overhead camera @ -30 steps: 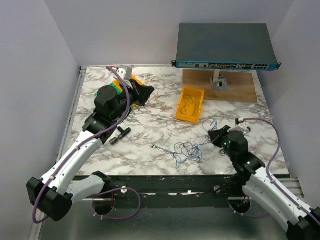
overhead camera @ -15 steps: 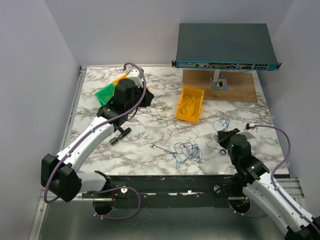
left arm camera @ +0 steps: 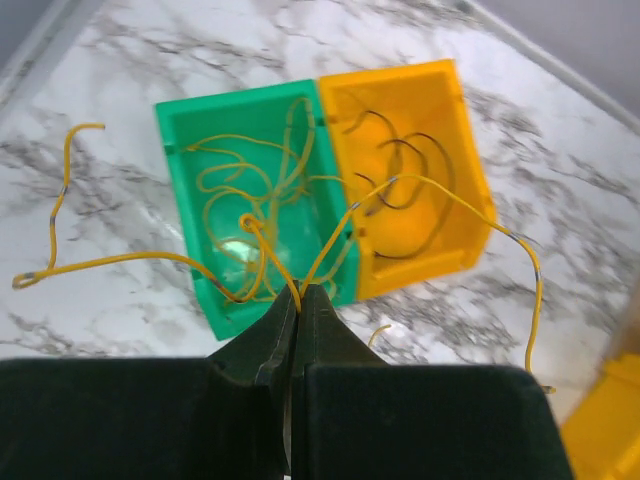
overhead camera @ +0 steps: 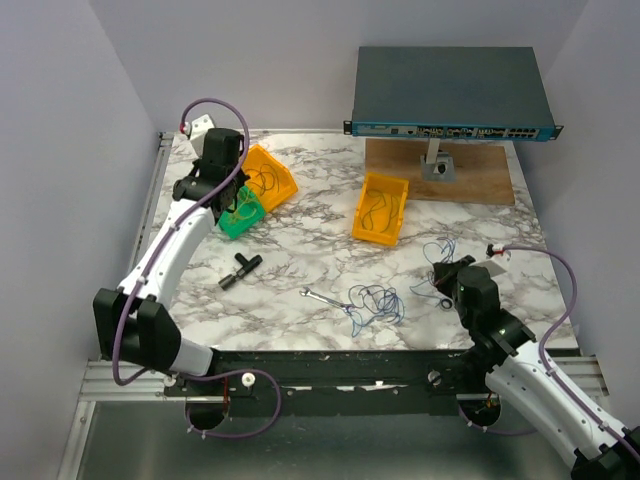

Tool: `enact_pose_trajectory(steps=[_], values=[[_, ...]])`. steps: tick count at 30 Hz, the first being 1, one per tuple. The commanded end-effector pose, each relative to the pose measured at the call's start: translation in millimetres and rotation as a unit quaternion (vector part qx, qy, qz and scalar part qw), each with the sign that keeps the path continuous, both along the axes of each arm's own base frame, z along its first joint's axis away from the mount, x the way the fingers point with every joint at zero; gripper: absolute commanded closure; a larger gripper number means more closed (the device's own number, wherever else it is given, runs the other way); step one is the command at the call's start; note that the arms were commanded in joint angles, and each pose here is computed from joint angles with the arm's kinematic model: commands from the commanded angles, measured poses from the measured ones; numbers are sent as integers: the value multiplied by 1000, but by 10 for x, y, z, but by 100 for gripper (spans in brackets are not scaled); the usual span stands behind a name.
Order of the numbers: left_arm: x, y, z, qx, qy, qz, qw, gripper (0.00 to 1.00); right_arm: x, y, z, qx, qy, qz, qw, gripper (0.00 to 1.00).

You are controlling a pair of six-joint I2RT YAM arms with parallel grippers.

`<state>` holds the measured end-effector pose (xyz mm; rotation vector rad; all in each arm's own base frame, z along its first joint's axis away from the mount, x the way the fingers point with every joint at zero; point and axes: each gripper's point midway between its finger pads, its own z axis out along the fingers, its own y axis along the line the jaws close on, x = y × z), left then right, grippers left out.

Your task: Untangle the cables

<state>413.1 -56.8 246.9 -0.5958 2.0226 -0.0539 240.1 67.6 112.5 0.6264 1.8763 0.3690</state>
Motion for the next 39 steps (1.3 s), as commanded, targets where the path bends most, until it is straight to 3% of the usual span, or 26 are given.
enact_pose_trajectory(steps=[1, 6, 12, 15, 19, 25, 28, 34, 36, 39], values=[[-110, 584, -339, 78, 101, 135, 983, 100, 70, 87, 218, -3, -25, 23, 999, 99], [31, 777, -701, 126, 186, 160, 961, 100, 85, 87, 269, -13, -18, 24, 999, 99], [259, 981, -1080, 212, 288, 181, 916, 100, 74, 108, 316, -8, -26, 32, 999, 99], [429, 890, -1364, 228, 334, 110, 908, 100, 67, 98, 320, -8, -29, 31, 999, 99], [452, 795, -1748, 241, 406, 33, 881, 100, 80, 101, 346, -6, -32, 30, 999, 99], [373, 771, -2016, 249, 453, -12, 856, 100, 107, 133, 345, -3, -32, 33, 999, 99], [307, 648, -2036, 236, 472, -59, 847, 94, 117, 136, 330, -4, -28, 32, 999, 99], [-35, 233, -1996, 255, 506, -145, 811, 86, 123, 152, 318, 2, -26, 31, 999, 99], [-127, 182, -1946, 253, 514, -149, 806, 72, 126, 159, 321, 3, -26, 32, 999, 99], [-113, 181, -1796, 242, 493, -136, 824, 54, 122, 160, 331, 3, -26, 34, 999, 99]])
